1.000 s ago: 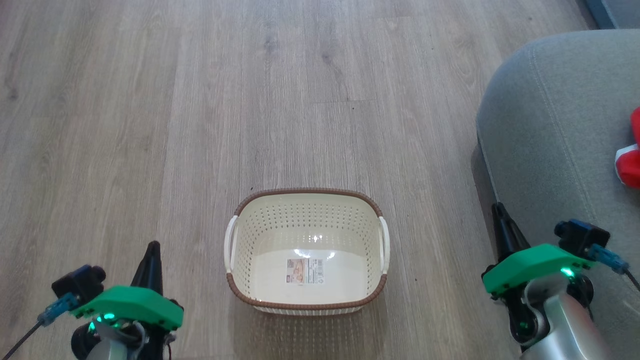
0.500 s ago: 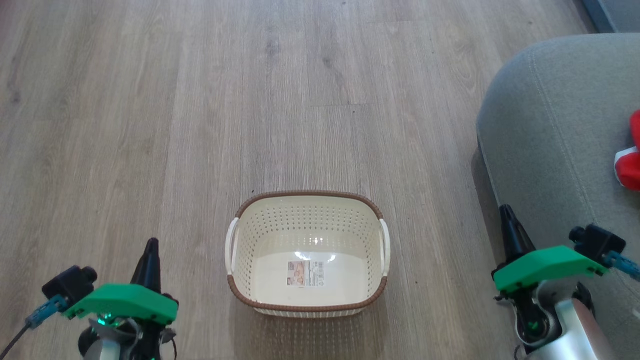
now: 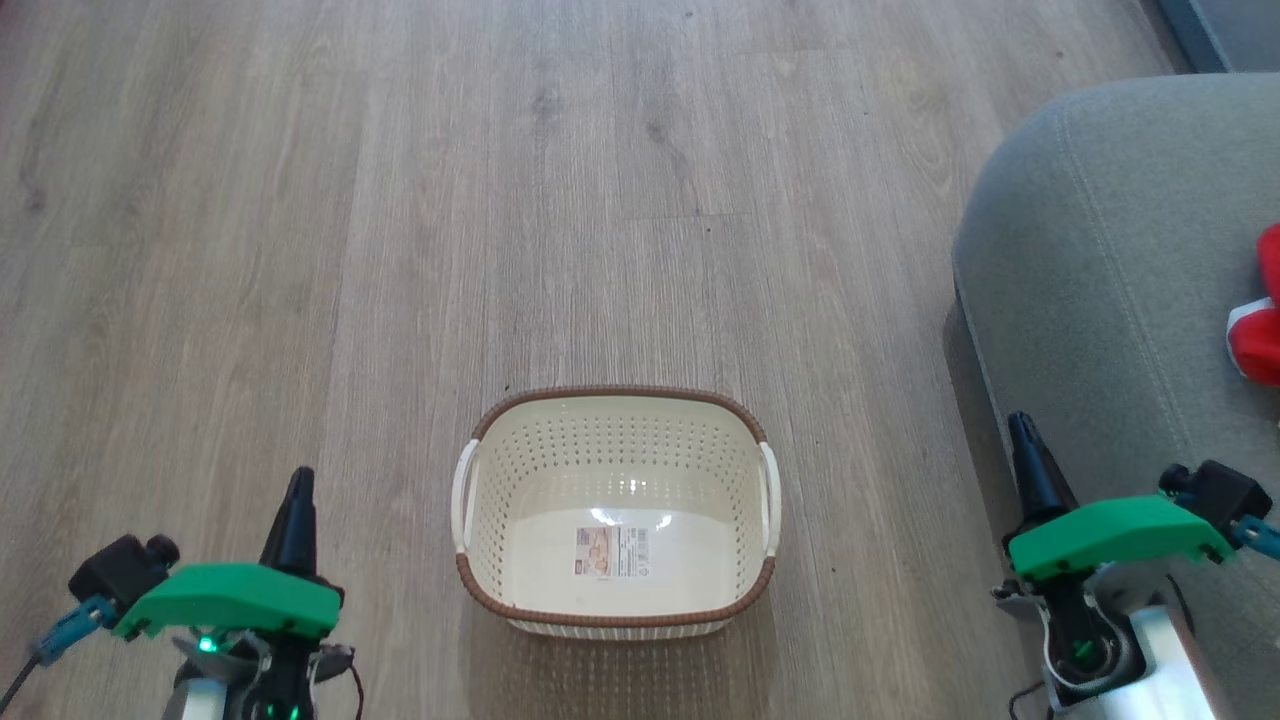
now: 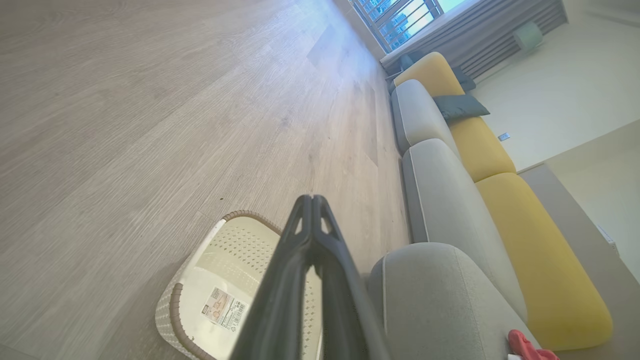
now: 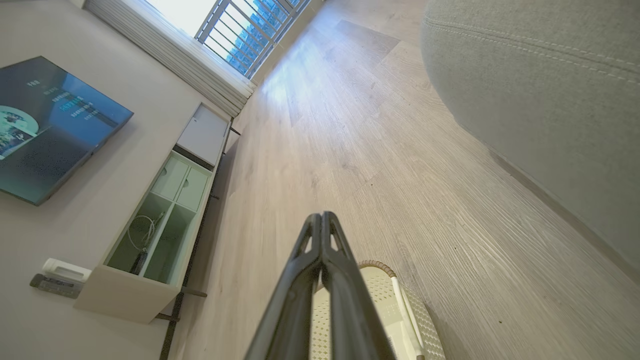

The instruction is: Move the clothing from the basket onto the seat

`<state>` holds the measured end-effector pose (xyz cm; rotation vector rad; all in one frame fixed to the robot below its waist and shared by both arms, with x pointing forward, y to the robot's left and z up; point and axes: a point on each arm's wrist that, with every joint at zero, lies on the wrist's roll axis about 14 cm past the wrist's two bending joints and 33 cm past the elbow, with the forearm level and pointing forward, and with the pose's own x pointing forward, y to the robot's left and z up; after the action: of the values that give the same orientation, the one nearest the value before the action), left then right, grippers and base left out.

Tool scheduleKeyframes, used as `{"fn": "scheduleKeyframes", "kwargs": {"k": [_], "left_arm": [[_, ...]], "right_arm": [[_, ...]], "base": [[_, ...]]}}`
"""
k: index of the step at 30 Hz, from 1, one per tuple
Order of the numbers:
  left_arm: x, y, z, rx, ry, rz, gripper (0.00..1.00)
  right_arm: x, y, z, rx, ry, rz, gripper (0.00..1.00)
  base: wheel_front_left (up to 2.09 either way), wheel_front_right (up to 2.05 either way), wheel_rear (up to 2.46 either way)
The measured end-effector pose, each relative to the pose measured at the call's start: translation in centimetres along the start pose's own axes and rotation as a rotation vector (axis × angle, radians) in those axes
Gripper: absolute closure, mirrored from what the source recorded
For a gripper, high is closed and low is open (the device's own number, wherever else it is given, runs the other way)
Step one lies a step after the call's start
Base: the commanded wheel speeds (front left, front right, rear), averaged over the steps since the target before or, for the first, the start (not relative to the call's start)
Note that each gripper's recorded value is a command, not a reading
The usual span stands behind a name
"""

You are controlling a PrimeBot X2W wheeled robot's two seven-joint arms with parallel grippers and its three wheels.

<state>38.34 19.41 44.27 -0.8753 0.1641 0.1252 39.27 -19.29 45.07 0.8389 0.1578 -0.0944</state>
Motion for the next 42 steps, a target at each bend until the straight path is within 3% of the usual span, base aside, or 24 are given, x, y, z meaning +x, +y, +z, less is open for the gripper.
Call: {"fn": "scheduleKeyframes", "kwargs": {"k": [42], "left_arm": [[-0.6,-2.1,1.2,-0.461,0.011,-0.076,1.00]], "right_arm": [[-1.0,1.0,2.2,0.487,-0.034,0.053,1.00]], "base": [[0.00,0.00,0.00]]}}
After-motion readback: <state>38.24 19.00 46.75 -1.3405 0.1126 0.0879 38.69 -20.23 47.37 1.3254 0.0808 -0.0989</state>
